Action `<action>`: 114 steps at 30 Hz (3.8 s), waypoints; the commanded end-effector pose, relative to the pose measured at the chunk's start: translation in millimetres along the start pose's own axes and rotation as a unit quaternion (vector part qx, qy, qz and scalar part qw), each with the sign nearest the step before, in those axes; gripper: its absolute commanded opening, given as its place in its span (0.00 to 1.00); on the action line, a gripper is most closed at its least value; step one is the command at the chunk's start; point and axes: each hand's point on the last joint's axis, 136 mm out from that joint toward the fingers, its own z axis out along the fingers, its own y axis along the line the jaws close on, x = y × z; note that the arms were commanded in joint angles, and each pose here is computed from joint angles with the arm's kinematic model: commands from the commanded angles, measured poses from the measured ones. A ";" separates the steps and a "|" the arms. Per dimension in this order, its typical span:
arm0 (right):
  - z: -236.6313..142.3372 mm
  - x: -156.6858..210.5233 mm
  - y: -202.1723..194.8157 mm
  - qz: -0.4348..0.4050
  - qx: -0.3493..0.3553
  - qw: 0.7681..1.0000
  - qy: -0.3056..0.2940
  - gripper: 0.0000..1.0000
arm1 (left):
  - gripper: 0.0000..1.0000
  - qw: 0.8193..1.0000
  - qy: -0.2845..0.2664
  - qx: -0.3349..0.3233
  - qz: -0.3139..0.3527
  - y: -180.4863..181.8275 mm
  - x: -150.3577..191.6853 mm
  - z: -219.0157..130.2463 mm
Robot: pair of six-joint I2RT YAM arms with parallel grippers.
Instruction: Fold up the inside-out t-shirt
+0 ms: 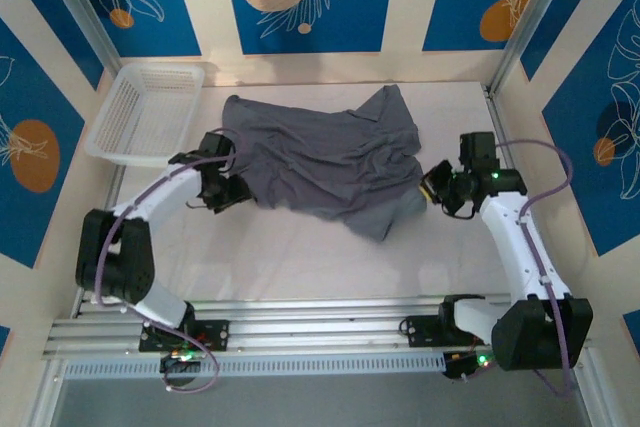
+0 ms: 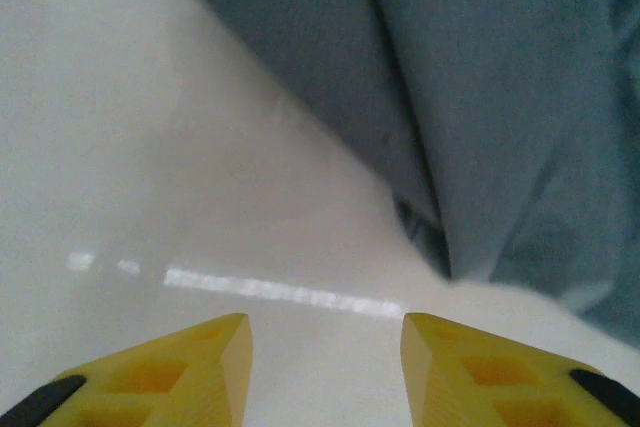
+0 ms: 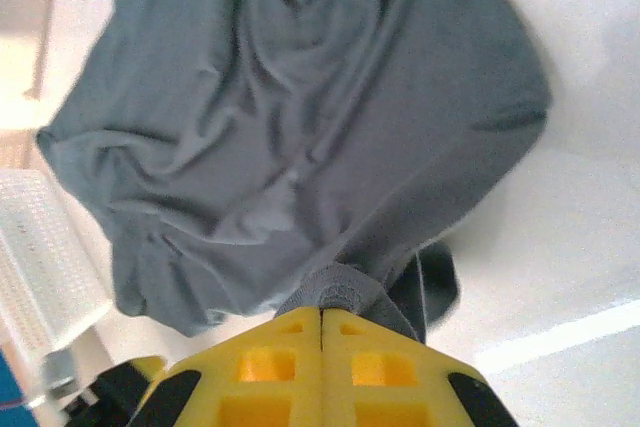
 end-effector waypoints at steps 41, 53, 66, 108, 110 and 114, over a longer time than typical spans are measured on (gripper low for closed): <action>-19.7 -108.9 4.4 0.087 0.027 0.991 -0.093 0.00 | 0.10 0.986 -0.123 0.077 0.081 -59.4 -200.7 -31.9; 5.7 -114.4 23.0 0.055 0.042 0.995 -0.071 0.00 | 0.35 0.995 -0.081 0.041 0.036 -23.1 -144.9 -35.4; 11.1 -99.9 27.5 0.032 0.040 0.997 -0.049 0.00 | 0.36 0.997 -0.027 0.065 -0.003 -28.5 -148.1 39.1; -52.1 44.2 -81.5 0.128 0.064 0.989 -0.041 0.00 | 0.00 0.994 -0.094 0.034 -0.037 84.5 76.3 -91.6; -58.2 49.1 -86.1 0.122 0.067 0.989 -0.044 0.00 | 0.00 0.995 -0.083 0.003 -0.059 98.0 84.8 -88.1; -66.2 58.1 -90.1 0.120 0.029 0.990 -0.065 0.00 | 0.00 0.991 -0.083 -0.052 -0.089 124.1 97.4 -85.1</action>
